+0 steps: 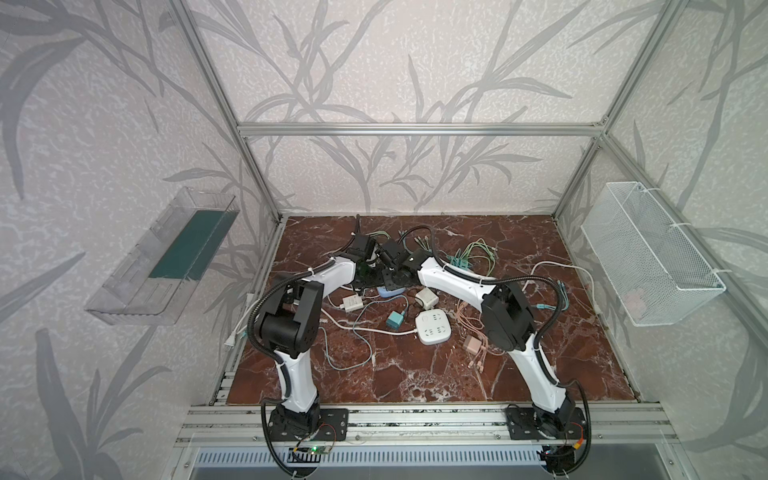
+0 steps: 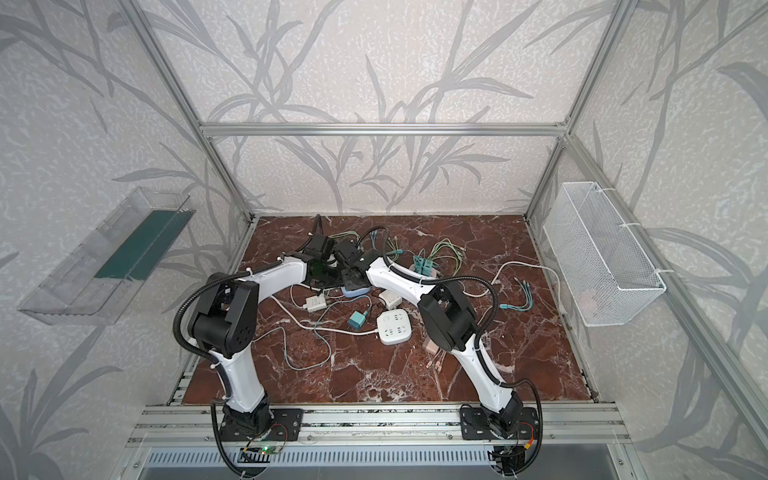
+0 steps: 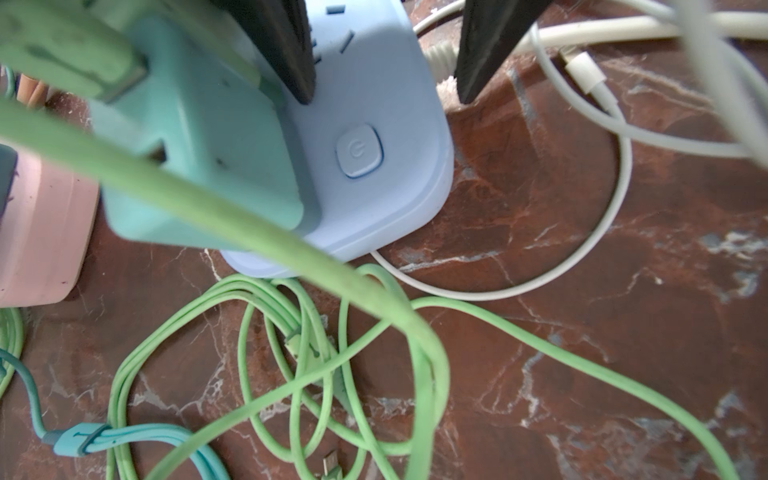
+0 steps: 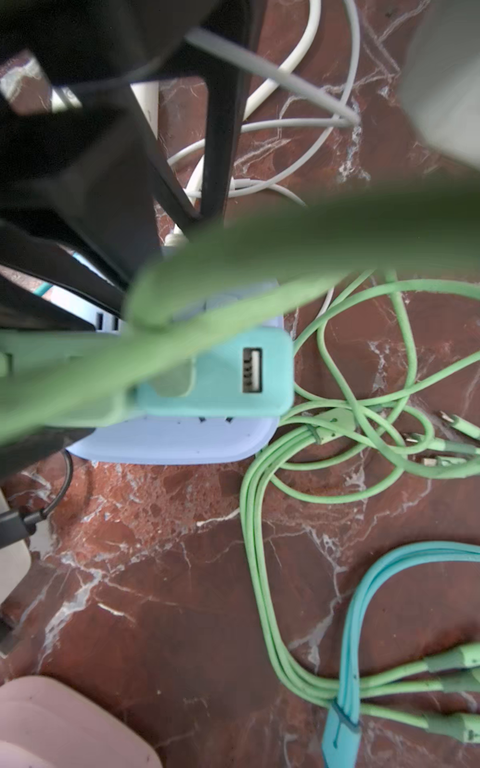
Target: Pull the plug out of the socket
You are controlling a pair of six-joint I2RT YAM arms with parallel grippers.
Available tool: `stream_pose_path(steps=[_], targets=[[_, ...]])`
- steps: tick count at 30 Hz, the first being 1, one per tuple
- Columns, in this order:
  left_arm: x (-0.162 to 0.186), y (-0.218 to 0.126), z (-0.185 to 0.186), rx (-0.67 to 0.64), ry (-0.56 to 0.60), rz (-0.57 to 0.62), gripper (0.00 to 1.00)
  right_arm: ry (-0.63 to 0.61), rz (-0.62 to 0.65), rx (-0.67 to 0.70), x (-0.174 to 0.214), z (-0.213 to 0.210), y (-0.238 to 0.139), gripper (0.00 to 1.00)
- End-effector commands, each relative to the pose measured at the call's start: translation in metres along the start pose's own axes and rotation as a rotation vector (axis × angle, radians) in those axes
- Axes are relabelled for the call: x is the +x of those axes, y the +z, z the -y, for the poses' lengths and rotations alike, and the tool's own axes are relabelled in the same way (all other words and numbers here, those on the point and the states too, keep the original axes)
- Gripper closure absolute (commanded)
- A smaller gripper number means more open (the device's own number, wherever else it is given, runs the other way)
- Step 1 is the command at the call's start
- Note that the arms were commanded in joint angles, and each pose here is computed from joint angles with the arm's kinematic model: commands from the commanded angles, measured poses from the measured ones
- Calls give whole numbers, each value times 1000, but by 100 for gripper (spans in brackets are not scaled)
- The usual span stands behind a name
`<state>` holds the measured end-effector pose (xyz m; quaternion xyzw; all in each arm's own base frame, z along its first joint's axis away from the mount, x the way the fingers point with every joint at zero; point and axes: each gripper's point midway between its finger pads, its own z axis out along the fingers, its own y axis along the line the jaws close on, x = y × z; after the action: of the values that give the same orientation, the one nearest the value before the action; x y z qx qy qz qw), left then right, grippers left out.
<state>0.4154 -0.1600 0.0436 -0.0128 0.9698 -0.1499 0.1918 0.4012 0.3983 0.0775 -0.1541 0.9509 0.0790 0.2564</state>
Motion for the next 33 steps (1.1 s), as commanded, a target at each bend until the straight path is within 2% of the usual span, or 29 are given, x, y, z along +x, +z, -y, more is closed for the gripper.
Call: stream_pose_path(steps=[1, 20, 27, 33], targets=[[43, 17, -30, -134, -15, -154, 45, -11, 82, -22, -25, -10, -21, 78], [52, 23, -36, -166, -9, -185, 46, -33, 102, -46, -32, -21, -32, 78], [56, 24, -36, -144, -8, -184, 47, -33, 87, -10, -26, -9, -30, 81], [55, 24, -35, -138, -3, -185, 48, -1, 90, -45, -27, -2, -35, 79]])
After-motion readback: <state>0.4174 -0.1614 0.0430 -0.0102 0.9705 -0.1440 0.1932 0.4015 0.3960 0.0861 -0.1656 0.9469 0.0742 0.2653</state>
